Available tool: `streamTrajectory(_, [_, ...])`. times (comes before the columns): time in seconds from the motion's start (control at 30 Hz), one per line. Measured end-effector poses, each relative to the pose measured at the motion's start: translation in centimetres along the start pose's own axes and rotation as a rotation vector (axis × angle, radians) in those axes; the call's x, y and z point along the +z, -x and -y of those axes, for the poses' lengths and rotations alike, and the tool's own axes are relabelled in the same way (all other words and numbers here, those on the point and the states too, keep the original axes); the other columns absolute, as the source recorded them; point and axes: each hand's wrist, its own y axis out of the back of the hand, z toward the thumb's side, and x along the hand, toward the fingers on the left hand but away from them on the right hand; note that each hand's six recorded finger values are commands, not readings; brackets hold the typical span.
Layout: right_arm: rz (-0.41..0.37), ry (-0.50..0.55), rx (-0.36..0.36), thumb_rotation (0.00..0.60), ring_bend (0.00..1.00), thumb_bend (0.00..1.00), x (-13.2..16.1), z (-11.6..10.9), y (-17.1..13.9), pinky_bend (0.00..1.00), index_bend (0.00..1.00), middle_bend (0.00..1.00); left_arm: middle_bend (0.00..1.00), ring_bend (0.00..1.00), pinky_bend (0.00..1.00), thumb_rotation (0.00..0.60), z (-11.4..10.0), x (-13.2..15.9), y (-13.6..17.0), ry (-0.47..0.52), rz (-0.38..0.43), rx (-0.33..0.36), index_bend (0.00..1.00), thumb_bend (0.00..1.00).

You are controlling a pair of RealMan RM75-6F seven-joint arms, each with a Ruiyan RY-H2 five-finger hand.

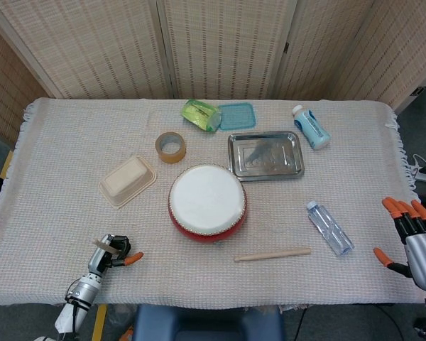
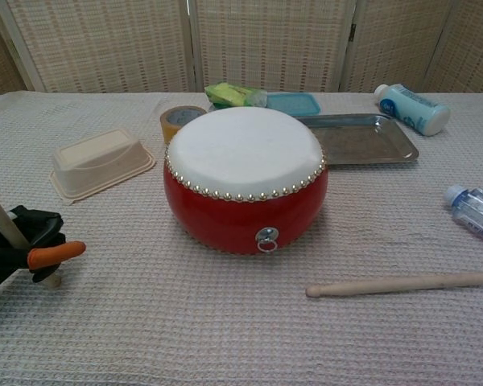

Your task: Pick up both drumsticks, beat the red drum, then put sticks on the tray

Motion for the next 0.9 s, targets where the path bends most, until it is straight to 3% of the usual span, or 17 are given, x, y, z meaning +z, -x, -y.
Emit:
streamTrajectory(0.17, [0.004,0.002,0.001,0.600,0.00,0.14,-0.1,0.1,-0.1,0.04,0.00,0.08,0.97,0.85,0.87,0.600,0.3,-0.6,-0.2,-0.016,-0.014,0.000,0.88,0.21])
streamTrajectory(0.33, [0.005,0.003,-0.001,0.600,0.00,0.14,-0.1,0.0,-0.2,0.04,0.00,0.08,1.00,0.92,0.97,0.600,0.4,-0.9,-0.5,-0.034,-0.021,0.008,0.94,0.23])
streamTrajectory(0.43, [0.005,0.004,-0.001,0.600,0.00,0.14,-0.1,0.0,-0.2,0.04,0.00,0.08,1.00,0.99,1.00,0.600,0.3,-1.1,-0.7,-0.056,-0.023,0.018,1.00,0.31])
streamTrajectory(0.53, [0.004,0.003,0.002,0.600,0.00,0.14,-0.1,0.0,-0.2,0.04,0.00,0.08,1.00,1.00,1.00,0.600,0.2,-0.9,-0.8,-0.084,-0.011,0.032,1.00,0.43])
streamTrajectory(0.67, [0.004,0.009,0.011,0.600,0.00,0.14,-0.1,0.1,-0.2,0.04,0.00,0.08,1.00,1.00,1.00,0.600,-0.2,-0.4,-0.7,-0.153,0.016,0.046,1.00,0.50])
streamTrajectory(0.9, [-0.009,0.041,0.081,0.600,0.00,0.14,0.4,1.3,0.0,0.06,0.00,0.08,1.00,1.00,1.00,0.600,-1.8,1.2,-0.4,-0.345,0.075,0.089,1.00,0.50])
